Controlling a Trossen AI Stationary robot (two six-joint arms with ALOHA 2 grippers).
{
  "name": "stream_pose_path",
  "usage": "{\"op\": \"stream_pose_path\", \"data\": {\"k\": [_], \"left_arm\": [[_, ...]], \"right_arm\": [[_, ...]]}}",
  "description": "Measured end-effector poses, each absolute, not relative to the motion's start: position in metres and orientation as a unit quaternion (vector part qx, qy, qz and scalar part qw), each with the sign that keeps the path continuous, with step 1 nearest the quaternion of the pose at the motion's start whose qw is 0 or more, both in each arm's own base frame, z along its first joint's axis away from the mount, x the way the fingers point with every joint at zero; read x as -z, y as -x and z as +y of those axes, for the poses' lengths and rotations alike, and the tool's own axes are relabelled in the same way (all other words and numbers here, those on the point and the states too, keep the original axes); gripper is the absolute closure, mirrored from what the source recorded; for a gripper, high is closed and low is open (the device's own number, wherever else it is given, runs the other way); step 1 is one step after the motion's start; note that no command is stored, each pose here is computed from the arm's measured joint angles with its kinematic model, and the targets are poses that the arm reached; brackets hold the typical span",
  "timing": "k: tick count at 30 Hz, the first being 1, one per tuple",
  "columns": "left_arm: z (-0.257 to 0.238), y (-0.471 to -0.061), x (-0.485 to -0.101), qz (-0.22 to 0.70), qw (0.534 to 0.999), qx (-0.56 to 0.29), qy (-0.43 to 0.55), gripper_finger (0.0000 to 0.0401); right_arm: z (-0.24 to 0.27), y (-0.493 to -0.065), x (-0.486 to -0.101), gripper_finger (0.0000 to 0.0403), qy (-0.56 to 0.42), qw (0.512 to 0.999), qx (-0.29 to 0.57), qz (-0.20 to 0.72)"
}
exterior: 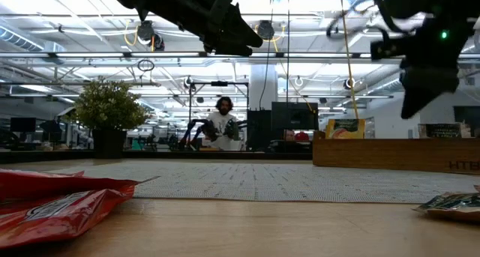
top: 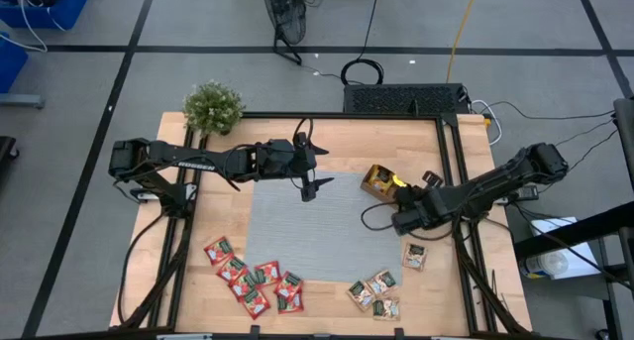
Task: Pick & Place Tea
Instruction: Put the brown tea bag into the right section of the wooden organizer
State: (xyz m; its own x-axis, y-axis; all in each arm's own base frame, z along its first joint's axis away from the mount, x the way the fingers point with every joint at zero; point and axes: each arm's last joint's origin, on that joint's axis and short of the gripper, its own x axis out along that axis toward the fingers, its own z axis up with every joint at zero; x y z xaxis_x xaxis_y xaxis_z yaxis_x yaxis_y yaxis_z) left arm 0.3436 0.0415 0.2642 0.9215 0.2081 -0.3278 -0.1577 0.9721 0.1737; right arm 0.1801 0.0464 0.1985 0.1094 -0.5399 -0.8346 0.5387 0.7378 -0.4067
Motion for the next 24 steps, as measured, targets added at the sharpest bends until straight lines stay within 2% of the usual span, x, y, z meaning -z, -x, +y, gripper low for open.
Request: {"op": "stream_pose_path", "data": {"k": [3, 6, 11, 15, 19, 24], "left_arm": [[0.042, -0.344, -0.264, 0.175, 0.977, -0.094, -0.072, 0.0036], [0.042, -0.344, -0.264, 0.175, 0.977, -0.094, -0.072, 0.0036], [0.042, -0.344, -0.264, 0.175, 0.978, -0.094, -0.072, 0.0036], [0.042, -0.344, -0.264, 0.175, 0.977, -0.094, -0.072, 0.0036], [0.042, -0.344, -0.264, 0.175, 0.978, -0.094, -0.072, 0.0036], [0.042, -0.344, -0.264, 0.175, 0.978, -0.094, -0.072, 0.0036]], "right_arm": [[0.064, -0.186, -0.213, 0.0403, 0.026, 0.788, 0.340, 0.513], [0.085, -0.190, -0.222, 0.0403, 0.074, 0.847, 0.308, 0.427], [0.118, -0.192, -0.216, 0.0403, 0.126, 0.919, 0.242, 0.286], [0.137, -0.190, -0.200, 0.0403, 0.139, 0.950, 0.144, 0.241], [0.151, -0.184, -0.185, 0.0403, 0.096, 0.975, 0.001, 0.199], [0.155, -0.172, -0.181, 0.0403, 0.047, 0.987, -0.128, 0.085]]}}
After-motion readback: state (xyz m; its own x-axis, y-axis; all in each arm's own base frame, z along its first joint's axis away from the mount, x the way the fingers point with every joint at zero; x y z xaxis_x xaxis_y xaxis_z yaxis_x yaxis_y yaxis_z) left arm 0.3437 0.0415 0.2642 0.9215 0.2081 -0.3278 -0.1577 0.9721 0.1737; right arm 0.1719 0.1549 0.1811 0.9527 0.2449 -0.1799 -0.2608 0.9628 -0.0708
